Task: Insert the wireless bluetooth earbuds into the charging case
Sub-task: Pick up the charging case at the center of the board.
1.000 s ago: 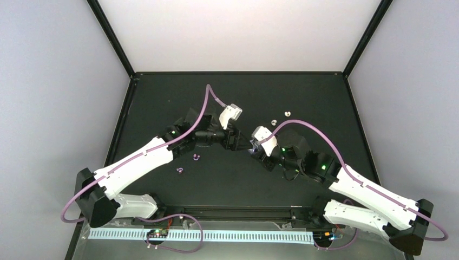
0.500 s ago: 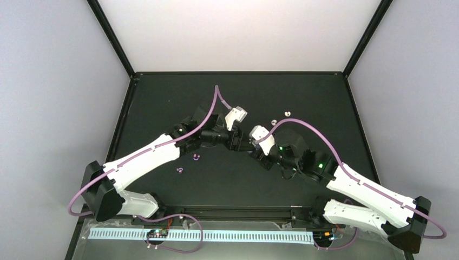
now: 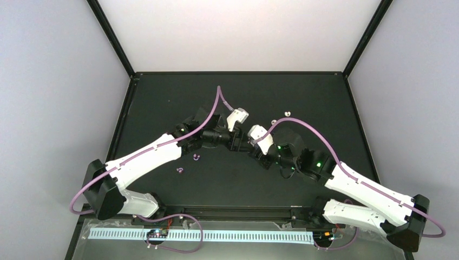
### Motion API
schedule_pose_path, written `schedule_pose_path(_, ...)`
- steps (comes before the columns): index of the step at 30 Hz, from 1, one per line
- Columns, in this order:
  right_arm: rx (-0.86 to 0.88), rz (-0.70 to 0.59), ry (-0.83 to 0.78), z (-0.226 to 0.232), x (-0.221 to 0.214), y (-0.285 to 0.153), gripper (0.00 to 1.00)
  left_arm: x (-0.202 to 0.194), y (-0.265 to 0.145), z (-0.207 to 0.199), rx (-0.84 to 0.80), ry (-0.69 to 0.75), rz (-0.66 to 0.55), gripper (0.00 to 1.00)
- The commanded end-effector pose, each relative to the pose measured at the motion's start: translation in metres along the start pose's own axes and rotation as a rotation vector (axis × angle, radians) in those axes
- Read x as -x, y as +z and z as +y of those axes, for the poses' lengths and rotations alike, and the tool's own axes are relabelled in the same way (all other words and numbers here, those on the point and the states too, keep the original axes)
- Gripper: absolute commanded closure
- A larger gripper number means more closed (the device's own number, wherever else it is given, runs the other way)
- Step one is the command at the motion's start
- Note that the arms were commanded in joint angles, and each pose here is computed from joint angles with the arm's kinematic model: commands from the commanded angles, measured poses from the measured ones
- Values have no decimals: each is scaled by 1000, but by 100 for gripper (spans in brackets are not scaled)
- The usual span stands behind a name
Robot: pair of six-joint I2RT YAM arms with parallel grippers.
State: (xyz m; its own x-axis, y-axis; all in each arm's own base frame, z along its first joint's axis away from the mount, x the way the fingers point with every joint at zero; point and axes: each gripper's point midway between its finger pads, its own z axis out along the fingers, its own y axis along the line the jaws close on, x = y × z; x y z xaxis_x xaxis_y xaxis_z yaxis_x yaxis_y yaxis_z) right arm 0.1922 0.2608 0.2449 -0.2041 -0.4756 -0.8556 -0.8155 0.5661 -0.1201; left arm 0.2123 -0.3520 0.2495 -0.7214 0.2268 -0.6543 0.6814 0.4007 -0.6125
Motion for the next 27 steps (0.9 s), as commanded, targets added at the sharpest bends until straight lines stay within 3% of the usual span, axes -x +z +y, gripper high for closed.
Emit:
schedule_pose_path(1, -11, -89, -11, -2, 29, -7, 64, 5, 1, -18, -60, 9, 10, 56)
schedule_pose_path(17, -13, -86, -4, -3, 31, -7, 58, 10, -5, -30, -99, 9, -10, 80)
schedule_pose_path(24, -14, -87, 10, -3, 33, -7, 48, 15, -9, -33, -99, 12, -32, 89)
schedule_pose_path(27, -12, -88, 22, -3, 34, -8, 36, 17, -12, -33, -92, 13, -45, 91)
